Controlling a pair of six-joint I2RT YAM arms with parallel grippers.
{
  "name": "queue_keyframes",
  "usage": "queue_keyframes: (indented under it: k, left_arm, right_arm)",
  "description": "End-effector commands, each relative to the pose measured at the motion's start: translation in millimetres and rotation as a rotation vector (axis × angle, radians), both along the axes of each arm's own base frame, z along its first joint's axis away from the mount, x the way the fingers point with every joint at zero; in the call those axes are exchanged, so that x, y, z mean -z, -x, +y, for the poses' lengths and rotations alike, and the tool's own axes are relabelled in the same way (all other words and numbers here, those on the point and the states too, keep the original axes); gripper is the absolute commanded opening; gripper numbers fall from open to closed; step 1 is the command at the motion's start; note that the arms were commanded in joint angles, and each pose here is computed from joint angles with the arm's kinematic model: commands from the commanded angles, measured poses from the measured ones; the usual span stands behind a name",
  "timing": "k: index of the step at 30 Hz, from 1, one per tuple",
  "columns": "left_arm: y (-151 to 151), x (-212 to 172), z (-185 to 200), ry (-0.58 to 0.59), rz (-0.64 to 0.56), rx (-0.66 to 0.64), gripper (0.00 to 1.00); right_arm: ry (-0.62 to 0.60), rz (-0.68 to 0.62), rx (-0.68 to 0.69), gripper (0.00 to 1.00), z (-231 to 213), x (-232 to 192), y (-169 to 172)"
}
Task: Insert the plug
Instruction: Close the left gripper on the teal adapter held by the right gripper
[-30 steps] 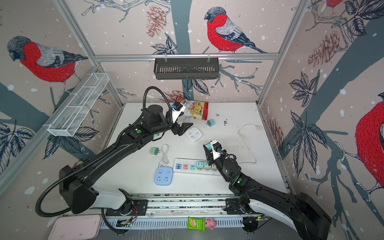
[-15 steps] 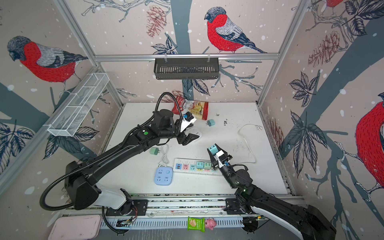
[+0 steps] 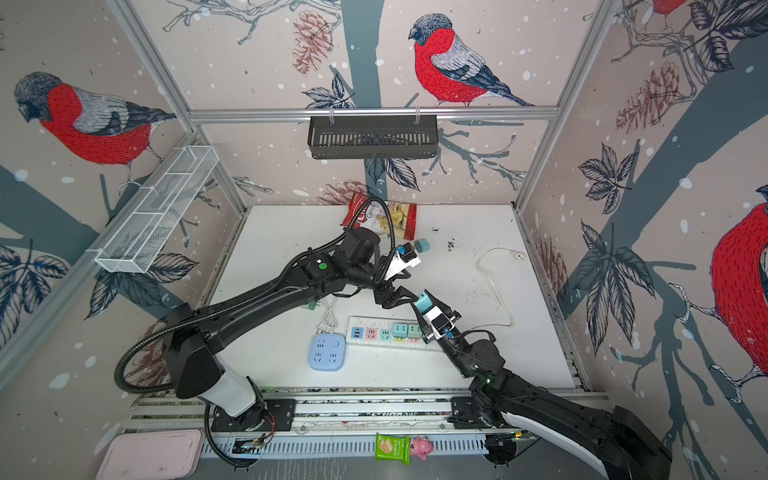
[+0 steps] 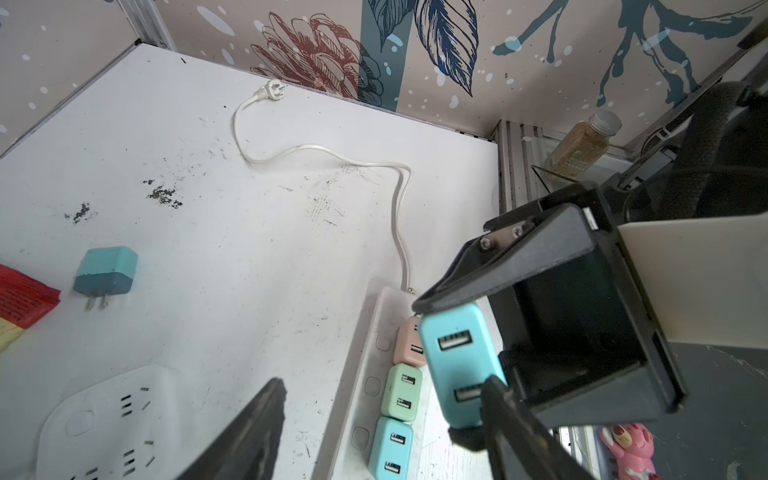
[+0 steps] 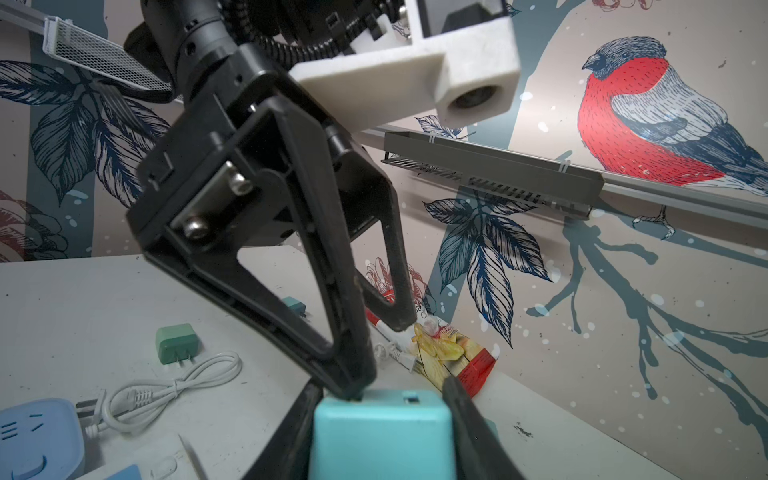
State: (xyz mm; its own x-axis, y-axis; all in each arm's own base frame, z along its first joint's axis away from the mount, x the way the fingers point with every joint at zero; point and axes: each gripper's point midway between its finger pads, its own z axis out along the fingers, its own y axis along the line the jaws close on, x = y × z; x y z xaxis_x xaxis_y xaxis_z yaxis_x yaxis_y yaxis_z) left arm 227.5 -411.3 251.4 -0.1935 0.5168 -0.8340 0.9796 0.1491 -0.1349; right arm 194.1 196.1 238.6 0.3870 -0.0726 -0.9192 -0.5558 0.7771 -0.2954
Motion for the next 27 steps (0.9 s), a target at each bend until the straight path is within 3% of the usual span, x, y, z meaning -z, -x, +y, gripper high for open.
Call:
queue_keyframes:
  k: [1, 27]
  left_arm:
    - [10, 7, -1, -0.026, 0.061, 0.027, 0.74]
    - [36, -13, -8, 0.039, 0.126, 0.131, 0.75]
  right_arm:
    - [0.016, -0.021, 0.000, 0.07, -5, 16, 6]
    - [0.063, -0.010, 0.042, 0.05, -7, 29, 1]
